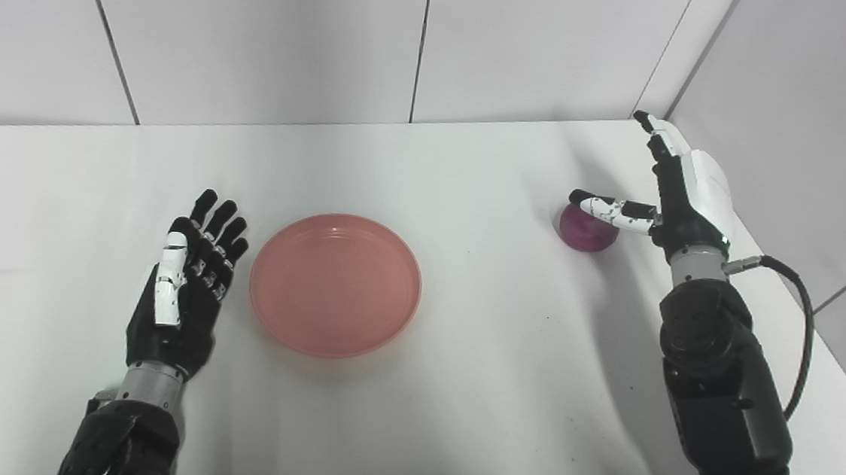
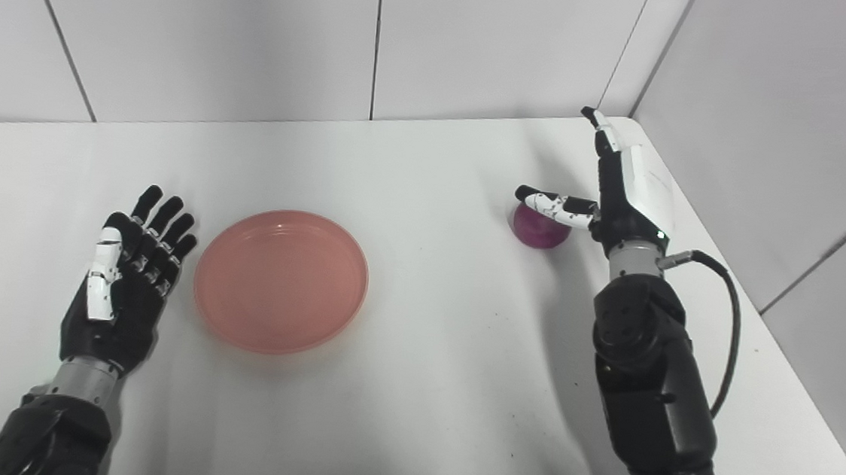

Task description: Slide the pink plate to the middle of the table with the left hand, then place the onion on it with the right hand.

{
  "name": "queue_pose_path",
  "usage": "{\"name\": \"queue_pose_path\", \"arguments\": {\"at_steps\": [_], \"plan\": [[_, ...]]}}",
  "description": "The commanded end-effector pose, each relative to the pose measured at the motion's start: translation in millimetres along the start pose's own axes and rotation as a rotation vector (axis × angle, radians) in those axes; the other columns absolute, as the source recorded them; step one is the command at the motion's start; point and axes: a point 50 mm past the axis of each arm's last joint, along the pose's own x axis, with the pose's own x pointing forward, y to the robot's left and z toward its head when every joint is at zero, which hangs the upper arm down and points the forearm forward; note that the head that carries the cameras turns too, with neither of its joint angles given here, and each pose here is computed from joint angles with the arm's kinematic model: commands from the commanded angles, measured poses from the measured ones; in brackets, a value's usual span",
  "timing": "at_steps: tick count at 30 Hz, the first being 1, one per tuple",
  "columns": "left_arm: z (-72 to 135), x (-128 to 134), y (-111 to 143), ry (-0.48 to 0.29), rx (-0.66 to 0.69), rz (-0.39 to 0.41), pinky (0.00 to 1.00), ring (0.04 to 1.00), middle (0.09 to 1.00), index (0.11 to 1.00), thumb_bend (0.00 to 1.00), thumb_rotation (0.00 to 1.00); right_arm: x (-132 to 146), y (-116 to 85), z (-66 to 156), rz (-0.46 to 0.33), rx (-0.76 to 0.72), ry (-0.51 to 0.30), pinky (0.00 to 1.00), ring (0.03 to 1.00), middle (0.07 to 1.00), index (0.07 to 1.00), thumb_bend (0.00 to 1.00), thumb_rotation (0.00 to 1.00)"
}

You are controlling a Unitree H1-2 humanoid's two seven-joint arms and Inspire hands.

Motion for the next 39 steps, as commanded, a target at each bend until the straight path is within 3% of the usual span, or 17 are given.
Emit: {"name": "queue_pose_path", "arguments": {"at_steps": [1, 22, 39], "plan": [[-13, -8, 8, 0.07, -0.009, 0.034, 0.99, 0.968, 0.967, 0.964, 0.45, 1.0, 5, -15, 4, -0.036, -0.012, -0.038, 0.79, 0.89, 0.927, 0.932, 1.0, 0.33], [-15, -9, 11, 0.075, -0.027, 0.029, 0.99, 0.969, 0.967, 0.966, 0.45, 1.0, 9, 3, -13, 0.076, -0.067, 0.028, 0.81, 0.901, 0.942, 0.953, 1.0, 0.42], [-15, -10, 11, 0.076, -0.026, 0.028, 0.99, 0.975, 0.973, 0.969, 0.44, 1.0, 19, 10, -20, 0.144, -0.091, 0.045, 0.83, 0.913, 0.94, 0.944, 1.0, 0.38]]}}
